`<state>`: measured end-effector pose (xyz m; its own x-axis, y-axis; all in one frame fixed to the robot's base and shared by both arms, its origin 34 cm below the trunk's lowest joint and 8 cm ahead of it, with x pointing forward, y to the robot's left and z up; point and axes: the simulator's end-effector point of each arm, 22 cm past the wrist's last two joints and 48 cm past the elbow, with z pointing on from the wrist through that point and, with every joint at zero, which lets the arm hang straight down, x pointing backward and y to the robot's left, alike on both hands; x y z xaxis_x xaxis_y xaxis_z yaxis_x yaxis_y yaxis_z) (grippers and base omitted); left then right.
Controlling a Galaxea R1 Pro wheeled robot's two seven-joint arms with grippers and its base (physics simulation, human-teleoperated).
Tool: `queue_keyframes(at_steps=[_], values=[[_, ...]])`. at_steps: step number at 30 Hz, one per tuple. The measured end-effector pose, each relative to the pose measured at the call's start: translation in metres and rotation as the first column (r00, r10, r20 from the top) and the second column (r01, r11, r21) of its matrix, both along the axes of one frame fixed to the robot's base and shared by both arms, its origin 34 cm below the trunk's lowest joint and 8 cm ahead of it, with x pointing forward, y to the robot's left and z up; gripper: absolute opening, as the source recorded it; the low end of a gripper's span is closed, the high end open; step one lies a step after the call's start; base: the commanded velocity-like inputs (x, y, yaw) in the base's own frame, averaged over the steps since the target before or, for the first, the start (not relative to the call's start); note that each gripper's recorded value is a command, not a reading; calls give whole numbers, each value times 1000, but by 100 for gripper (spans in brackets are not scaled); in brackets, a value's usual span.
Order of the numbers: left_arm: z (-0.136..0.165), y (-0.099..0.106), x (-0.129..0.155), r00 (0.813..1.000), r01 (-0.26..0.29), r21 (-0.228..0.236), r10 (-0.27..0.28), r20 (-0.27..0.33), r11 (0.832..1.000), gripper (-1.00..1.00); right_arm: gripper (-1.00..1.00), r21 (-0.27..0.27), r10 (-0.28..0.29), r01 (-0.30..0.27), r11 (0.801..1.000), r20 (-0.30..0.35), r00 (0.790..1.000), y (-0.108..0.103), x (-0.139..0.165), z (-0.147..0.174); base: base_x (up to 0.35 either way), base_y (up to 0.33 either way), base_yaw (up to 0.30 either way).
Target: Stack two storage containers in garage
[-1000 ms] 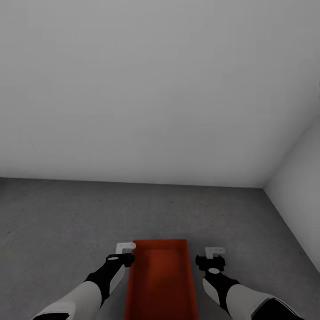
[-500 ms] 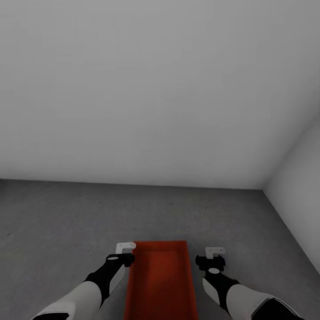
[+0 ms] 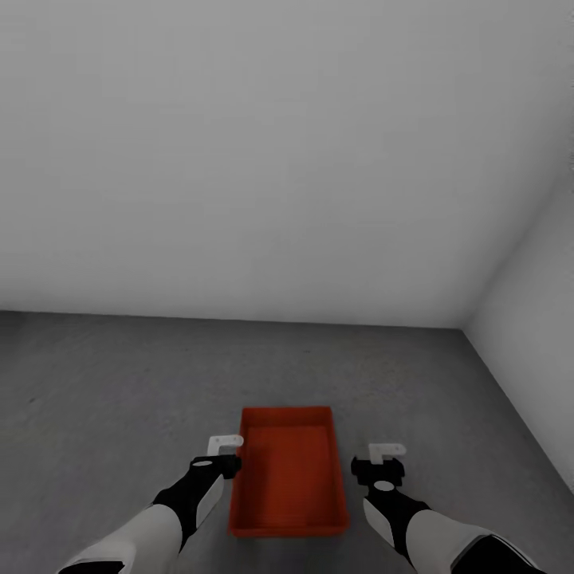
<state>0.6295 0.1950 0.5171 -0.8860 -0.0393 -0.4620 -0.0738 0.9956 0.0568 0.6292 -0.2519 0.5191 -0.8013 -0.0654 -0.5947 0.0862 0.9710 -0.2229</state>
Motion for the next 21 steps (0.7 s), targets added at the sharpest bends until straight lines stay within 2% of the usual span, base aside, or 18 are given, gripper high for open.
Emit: queue_keyframes(at_steps=[8,21], values=[[0,0,0,1000,0,0,0,1,1000,100,100,0,-1,1,1000,2,1000,0,0,0,-274,0,0],[1,0,0,1000,0,0,0,2,1000,100,100,-2,-2,2,1000,3,1000,0,0,1,-22,0,0]])
